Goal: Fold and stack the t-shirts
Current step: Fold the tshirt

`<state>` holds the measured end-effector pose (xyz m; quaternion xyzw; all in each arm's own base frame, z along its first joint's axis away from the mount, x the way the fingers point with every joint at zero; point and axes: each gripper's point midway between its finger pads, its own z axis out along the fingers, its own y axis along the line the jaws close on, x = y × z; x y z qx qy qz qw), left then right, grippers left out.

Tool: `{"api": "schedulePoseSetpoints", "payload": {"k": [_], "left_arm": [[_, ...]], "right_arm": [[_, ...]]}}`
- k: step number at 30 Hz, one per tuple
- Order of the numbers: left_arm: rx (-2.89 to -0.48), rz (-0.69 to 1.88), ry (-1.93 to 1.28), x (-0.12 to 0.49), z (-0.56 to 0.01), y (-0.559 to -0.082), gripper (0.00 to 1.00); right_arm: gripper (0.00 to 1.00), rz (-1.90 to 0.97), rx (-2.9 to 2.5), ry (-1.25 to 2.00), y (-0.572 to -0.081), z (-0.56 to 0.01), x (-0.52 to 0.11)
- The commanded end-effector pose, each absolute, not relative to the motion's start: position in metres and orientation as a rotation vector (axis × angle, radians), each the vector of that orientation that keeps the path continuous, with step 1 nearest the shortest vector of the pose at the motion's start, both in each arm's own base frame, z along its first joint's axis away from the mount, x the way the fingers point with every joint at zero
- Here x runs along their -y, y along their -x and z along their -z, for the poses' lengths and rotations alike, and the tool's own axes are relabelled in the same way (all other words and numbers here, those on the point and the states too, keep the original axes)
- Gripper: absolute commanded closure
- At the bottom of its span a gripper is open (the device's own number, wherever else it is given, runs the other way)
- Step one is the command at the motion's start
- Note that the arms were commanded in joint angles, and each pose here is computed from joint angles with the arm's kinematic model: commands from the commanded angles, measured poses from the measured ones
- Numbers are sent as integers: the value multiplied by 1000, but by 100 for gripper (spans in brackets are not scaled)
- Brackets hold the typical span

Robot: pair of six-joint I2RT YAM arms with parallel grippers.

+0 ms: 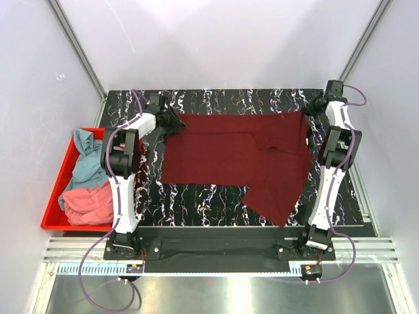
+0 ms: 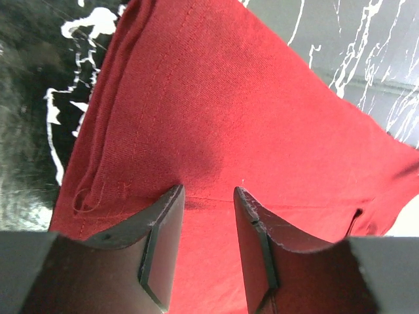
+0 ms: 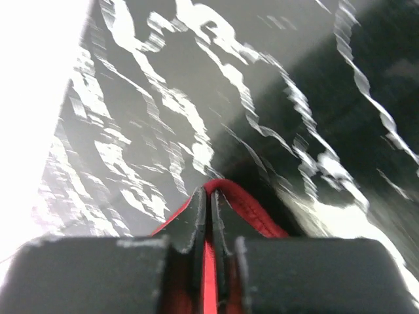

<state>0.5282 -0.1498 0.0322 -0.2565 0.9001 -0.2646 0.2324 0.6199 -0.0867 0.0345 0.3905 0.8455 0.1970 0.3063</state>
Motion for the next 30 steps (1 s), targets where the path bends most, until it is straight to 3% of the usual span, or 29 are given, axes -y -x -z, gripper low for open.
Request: {"api": "schedulePoseSetpoints", "payload": {"k": [1, 5, 10, 16, 18, 21, 30], "left_arm": [[-2459, 697, 711, 144, -33, -537, 57], [-2434, 679, 656, 142, -51, -542, 56], [-2394, 638, 496, 138, -93, -551, 52], [-2347, 559, 400, 127, -147, -538, 49], [-2350, 491, 429, 115, -154, -520, 50], [-2384, 438, 460, 106, -153, -494, 50], [-2577, 278, 252, 134, -119, -344, 51]], "right_arm": [[90, -653, -2119, -1008, -656, -66, 81], [69, -662, -2105, -1027, -655, -81, 80], [52, -532, -2216, -1025, -622, -106, 85], [48, -292, -2393, -973, -558, -128, 93], [46, -251, -2483, -963, -533, -114, 79], [45, -217, -2516, -885, -498, -139, 57], [45, -292, -2683, -543, -369, -149, -61]]}}
